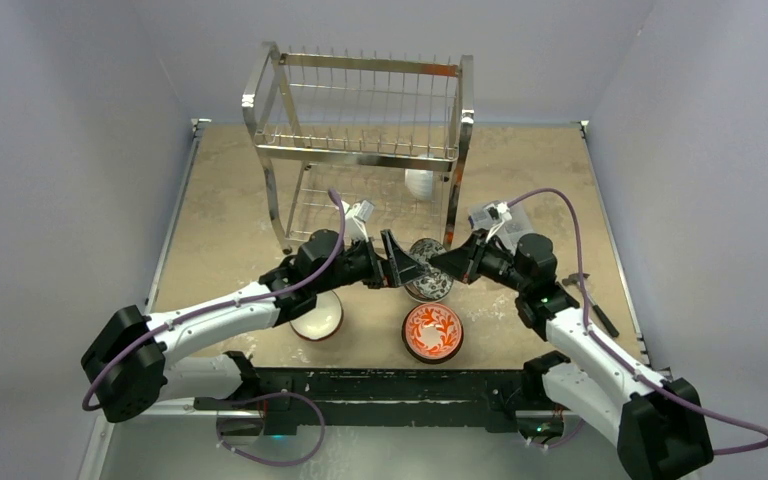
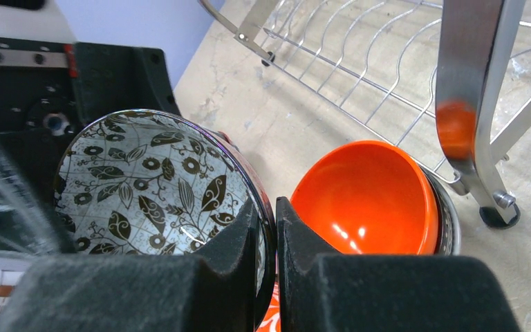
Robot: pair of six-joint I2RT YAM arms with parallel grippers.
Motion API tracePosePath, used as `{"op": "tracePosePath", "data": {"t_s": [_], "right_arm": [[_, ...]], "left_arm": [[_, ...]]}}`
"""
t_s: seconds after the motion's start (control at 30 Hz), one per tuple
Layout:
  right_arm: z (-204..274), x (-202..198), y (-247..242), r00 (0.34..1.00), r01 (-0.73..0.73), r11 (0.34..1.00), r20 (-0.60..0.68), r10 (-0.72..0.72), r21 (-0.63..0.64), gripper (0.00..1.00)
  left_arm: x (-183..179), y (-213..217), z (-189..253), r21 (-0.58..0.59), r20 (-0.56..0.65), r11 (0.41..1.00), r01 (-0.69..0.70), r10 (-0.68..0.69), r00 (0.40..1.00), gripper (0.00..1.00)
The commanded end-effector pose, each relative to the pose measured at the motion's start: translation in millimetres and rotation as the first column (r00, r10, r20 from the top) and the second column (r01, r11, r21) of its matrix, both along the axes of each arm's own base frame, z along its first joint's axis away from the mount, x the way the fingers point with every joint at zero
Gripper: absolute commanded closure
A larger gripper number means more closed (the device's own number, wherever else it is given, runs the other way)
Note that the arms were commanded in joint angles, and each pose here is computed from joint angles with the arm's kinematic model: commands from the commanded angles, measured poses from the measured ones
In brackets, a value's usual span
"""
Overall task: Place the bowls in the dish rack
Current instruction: Pick up the bowl from the center of the board.
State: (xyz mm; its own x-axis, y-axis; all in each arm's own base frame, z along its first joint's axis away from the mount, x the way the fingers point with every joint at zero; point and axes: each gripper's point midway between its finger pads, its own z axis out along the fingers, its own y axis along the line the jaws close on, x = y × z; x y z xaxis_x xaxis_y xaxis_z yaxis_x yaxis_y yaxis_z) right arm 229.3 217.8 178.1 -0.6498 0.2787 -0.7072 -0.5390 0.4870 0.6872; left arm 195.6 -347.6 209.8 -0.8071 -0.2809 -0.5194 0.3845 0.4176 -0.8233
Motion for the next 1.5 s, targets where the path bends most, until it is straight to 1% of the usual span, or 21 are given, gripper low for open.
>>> {"op": "tracePosePath", "data": {"t_s": [0.0, 0.2, 0.27, 0.4, 0.57, 0.67, 0.73, 0.83, 0.9, 0.93, 0.97, 1.03, 1.13, 1.3, 1.47], "right_arm": [[39, 2, -3, 0.993, 0.031, 0.997, 0.115, -0.039, 0.068, 1.0], [45, 9, -7, 0.987, 0.068, 0.997, 0.142, -0.072, 0.032, 1.0], [48, 14, -7, 0.986, 0.076, 0.997, 0.148, -0.08, 0.031, 1.0], [45, 15, -2, 0.99, 0.048, 0.999, 0.133, -0.05, 0.018, 1.0], [39, 19, -1, 0.99, 0.044, 0.999, 0.131, -0.044, 0.007, 1.0], [40, 21, -1, 0.99, 0.044, 0.999, 0.132, -0.045, 0.01, 1.0], [40, 22, 0, 0.99, 0.044, 0.999, 0.131, -0.044, 0.005, 1.0], [37, 24, 1, 0.991, 0.035, 0.999, 0.129, -0.032, -0.014, 1.0], [34, 25, 2, 0.992, 0.027, 0.999, 0.126, -0.023, -0.025, 1.0], [34, 25, 3, 0.992, 0.021, 0.999, 0.126, -0.018, -0.028, 1.0], [33, 25, 4, 0.992, 0.016, 0.999, 0.125, -0.012, -0.031, 1.0], [31, 26, 3, 0.992, 0.016, 0.999, 0.127, -0.011, -0.035, 1.0], [27, 27, 3, 0.992, 0.019, 0.999, 0.129, -0.012, -0.048, 1.0], [22, 28, 5, 0.993, -0.004, 0.998, 0.116, 0.01, -0.058, 1.0], [22, 28, 6, 0.993, -0.004, 0.999, 0.116, 0.01, -0.052, 1.0]], "left_arm": [[-4, -3, 14, -0.099, -0.035, 0.995, 0.017, -0.021, 0.999, 0.01], [-4, -11, 12, -0.108, -0.057, 0.992, 0.068, -0.074, 0.996, 0.03], [-4, -13, 14, -0.118, -0.047, 0.99, 0.074, -0.08, 0.996, 0.05], [-4, -14, 16, -0.139, -0.027, 0.986, 0.096, -0.101, 0.995, 0.1], [5, -6, 7, -0.152, -0.034, 0.986, 0.066, -0.072, 0.997, 0.14], [6, -5, 1, -0.161, -0.054, 0.984, 0.075, -0.085, 0.995, 0.24], [5, -6, 0, -0.192, -0.064, 0.978, 0.085, -0.099, 0.993, 0.28], [2, -10, 1, -0.246, -0.073, 0.964, 0.103, -0.124, 0.99, 0.37], [1, -13, 0, -0.265, -0.084, 0.957, 0.115, -0.141, 0.986, 0.4], [1, -14, -2, -0.264, -0.09, 0.957, 0.119, -0.148, 0.985, 0.4], [1, -15, -5, -0.258, -0.098, 0.959, 0.121, -0.15, 0.984, 0.38], [1, -16, -12, -0.23, -0.121, 0.966, 0.118, -0.149, 0.981, 0.29], [2, -14, -23, -0.18, -0.139, 0.978, 0.104, -0.13, 0.982, 0.22], [1, -11, -30, -0.147, -0.14, 0.985, 0.094, -0.114, 0.984, 0.19], [-1, -16, -31, -0.16, -0.141, 0.98, 0.116, -0.139, 0.98, 0.17]]}}
